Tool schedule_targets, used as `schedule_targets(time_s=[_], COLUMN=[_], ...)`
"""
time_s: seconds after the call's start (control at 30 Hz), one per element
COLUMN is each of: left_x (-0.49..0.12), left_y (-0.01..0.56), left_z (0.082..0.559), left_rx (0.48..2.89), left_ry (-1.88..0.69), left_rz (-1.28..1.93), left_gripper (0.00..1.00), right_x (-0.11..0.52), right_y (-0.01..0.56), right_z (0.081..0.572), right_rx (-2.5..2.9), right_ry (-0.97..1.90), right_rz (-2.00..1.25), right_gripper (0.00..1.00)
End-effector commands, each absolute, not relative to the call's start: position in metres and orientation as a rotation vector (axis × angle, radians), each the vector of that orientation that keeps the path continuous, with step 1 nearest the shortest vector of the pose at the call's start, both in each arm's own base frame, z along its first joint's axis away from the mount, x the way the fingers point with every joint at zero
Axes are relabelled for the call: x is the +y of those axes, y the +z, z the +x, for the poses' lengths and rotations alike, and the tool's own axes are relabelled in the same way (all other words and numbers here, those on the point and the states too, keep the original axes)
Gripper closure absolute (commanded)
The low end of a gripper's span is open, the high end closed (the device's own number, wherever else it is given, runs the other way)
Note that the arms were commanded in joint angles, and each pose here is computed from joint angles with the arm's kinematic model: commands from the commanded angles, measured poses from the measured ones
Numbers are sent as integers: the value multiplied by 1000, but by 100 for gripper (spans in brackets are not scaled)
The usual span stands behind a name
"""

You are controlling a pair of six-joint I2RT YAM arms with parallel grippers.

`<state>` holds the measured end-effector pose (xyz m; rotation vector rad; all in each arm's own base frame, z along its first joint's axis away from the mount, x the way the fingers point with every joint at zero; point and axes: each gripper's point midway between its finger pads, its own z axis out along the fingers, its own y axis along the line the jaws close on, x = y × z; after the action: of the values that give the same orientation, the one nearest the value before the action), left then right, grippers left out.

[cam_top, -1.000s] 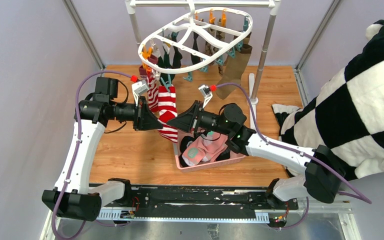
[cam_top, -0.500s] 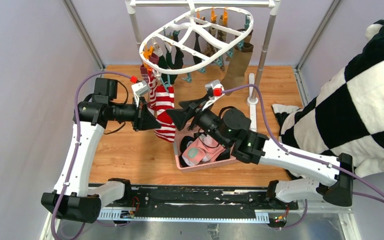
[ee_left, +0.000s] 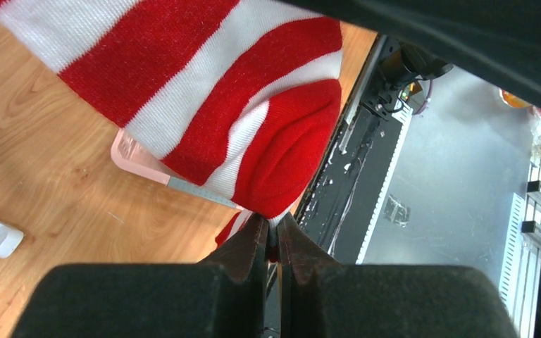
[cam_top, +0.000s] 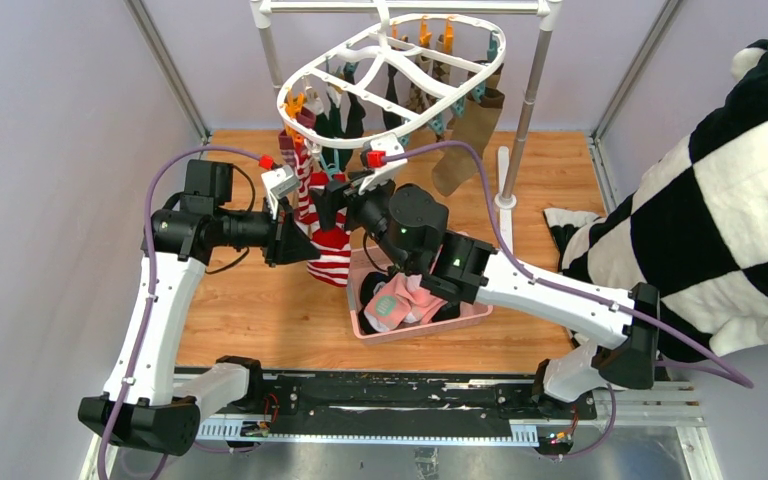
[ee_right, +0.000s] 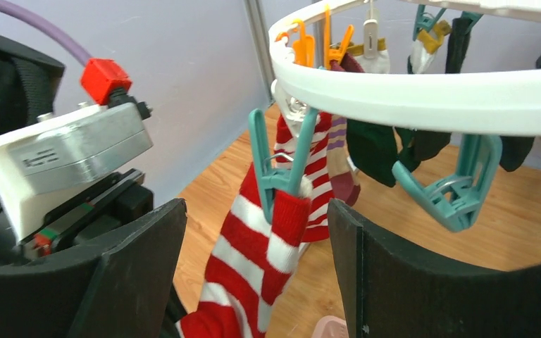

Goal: Remove the socks clipped to the hanger
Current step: Remove the sock from the hanger.

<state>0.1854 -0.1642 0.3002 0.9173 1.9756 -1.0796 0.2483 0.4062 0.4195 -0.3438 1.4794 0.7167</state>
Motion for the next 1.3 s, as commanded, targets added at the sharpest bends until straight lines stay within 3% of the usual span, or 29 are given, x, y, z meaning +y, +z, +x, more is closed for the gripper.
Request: schedule_targets(time_s=[0.0, 0.6, 1.1, 1.27], left_x=[-164, -163, -161, -160], left_y=[305, 306, 302, 301], left_z=[182, 185, 187, 187], left_rx=[1957, 1965, 1972, 1978], left_ry=[-1056, -1035, -1003, -992], left_rz=[934, 929, 938, 936], left_gripper=[92, 92, 92, 92], right_x=[395, 414, 410, 410], right_y=[431, 446, 454, 452], right_z=[267, 298, 308, 312], right_rx=[1471, 1433, 1415, 1415], right_ry=[626, 725, 739, 796], right_rz=[-319, -228, -148, -124], right_gripper=[22, 44, 51, 64])
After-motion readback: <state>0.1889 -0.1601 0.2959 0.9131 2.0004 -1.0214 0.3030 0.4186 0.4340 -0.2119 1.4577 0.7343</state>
